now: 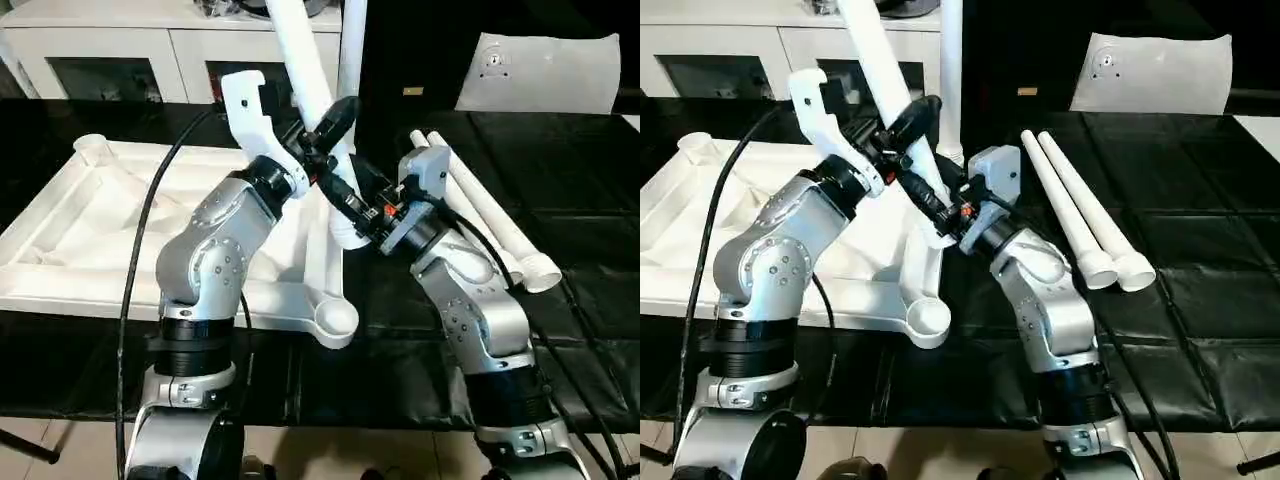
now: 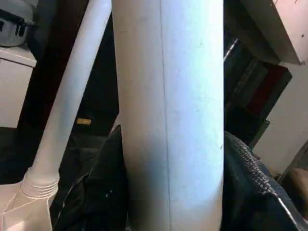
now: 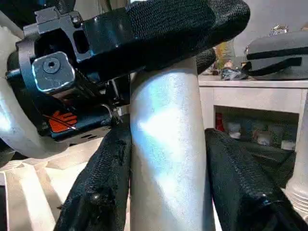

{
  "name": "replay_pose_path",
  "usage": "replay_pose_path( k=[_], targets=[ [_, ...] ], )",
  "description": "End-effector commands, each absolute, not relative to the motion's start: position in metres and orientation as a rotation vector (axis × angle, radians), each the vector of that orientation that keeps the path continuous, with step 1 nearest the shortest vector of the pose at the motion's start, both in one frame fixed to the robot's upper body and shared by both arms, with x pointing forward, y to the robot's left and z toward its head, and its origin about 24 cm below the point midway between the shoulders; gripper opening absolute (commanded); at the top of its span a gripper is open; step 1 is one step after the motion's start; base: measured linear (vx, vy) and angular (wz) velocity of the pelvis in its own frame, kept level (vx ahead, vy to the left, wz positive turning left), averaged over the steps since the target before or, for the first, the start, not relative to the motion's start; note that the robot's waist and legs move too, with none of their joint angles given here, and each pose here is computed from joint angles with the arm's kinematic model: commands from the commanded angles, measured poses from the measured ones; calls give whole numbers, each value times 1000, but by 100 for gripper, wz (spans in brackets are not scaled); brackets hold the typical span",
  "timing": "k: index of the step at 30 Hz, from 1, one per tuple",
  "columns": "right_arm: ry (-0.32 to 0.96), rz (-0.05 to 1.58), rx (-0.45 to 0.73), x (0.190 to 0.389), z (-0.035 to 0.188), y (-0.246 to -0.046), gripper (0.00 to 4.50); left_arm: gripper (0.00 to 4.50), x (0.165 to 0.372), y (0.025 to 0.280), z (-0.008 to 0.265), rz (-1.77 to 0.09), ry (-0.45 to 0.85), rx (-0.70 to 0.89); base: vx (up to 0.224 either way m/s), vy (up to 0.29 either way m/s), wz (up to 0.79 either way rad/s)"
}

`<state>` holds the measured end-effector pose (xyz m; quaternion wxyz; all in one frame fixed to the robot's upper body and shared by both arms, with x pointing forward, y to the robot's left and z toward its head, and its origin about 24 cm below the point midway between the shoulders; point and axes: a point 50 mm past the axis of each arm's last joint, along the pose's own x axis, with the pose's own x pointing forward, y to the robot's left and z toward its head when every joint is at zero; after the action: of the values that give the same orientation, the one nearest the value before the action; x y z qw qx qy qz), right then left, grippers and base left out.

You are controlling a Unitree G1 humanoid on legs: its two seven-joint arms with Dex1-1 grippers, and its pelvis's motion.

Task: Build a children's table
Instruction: Pick table leg

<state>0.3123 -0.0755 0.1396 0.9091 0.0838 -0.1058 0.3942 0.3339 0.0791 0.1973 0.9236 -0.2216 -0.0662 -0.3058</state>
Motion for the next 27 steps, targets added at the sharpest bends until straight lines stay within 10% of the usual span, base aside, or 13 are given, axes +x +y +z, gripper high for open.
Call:
replay_pose_path(
  k=[1,20,27],
  targets=[
    [-224,812,161,313,141,-74,188,197,335,83,201,-599,-161,-446,0,0,0],
    [-207,782,164,318,142,-78,188,191,347,101,195,-470,-88,-485,0,0,0],
    [-175,805,184,319,141,-79,285,189,355,114,200,-471,-102,-469,0,0,0]
  ],
)
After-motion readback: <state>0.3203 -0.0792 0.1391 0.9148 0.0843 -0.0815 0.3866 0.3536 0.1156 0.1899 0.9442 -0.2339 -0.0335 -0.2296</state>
